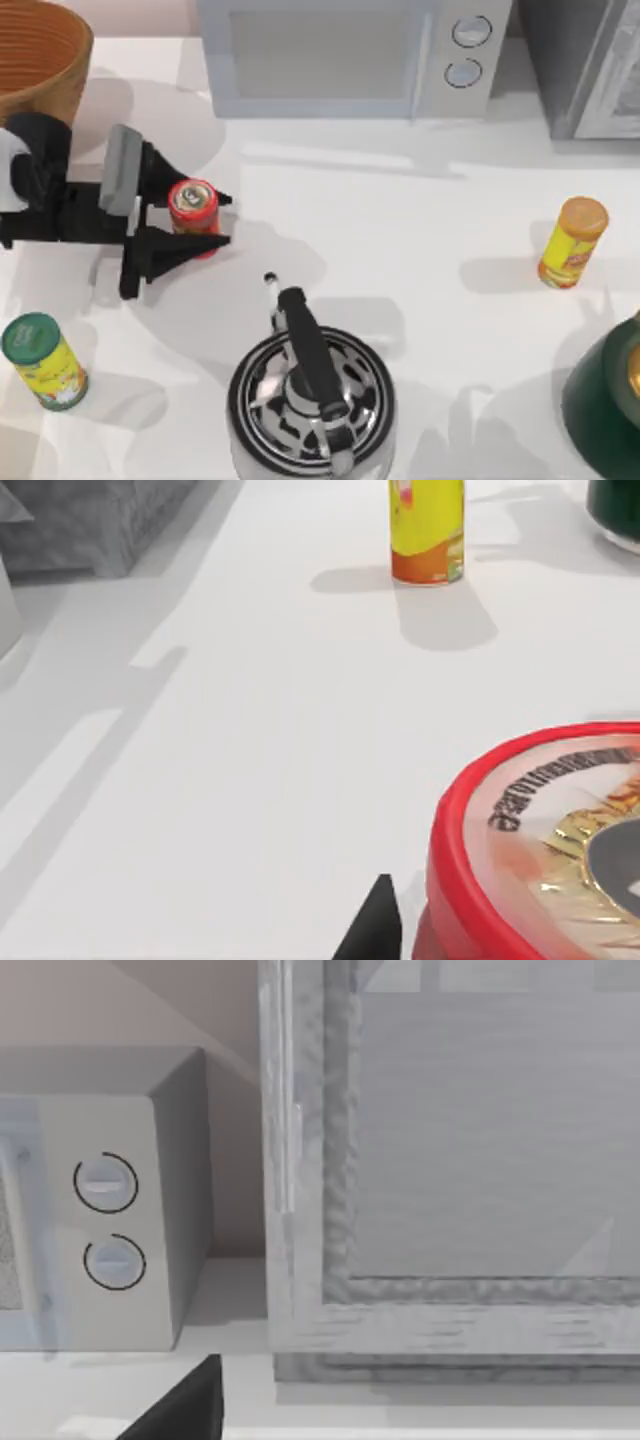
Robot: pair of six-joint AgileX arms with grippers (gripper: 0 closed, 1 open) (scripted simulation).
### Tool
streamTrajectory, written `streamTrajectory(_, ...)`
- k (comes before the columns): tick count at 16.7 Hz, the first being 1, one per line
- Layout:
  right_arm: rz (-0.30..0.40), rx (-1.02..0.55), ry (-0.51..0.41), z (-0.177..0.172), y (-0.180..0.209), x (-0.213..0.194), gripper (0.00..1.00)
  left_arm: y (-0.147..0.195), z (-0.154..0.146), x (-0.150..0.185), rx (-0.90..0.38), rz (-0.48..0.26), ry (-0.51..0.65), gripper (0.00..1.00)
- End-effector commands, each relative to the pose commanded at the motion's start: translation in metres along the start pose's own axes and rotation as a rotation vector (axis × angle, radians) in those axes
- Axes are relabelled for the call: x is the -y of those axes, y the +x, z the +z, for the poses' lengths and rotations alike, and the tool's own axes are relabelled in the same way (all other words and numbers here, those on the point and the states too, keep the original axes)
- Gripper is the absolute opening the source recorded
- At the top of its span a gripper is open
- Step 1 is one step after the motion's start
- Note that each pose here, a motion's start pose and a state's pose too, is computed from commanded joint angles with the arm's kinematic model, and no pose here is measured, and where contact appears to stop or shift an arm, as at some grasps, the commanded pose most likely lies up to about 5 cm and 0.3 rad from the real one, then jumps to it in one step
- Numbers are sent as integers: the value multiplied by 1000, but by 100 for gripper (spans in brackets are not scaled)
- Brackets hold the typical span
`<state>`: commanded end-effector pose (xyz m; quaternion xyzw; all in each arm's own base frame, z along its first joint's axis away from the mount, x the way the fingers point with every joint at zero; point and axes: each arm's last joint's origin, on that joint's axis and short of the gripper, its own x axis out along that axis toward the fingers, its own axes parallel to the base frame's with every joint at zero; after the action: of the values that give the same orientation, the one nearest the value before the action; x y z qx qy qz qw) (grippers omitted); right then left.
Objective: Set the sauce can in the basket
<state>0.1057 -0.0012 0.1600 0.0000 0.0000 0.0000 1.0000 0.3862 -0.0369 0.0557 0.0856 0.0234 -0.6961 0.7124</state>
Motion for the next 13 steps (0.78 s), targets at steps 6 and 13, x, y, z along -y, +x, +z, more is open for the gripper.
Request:
streamTrajectory(6,0,0,0,0,0,0,100,11,36,-2,-43,1,45,0)
streamTrajectory(13,0,0,0,0,0,0,100,26,64,-2,-58,-4,48,0)
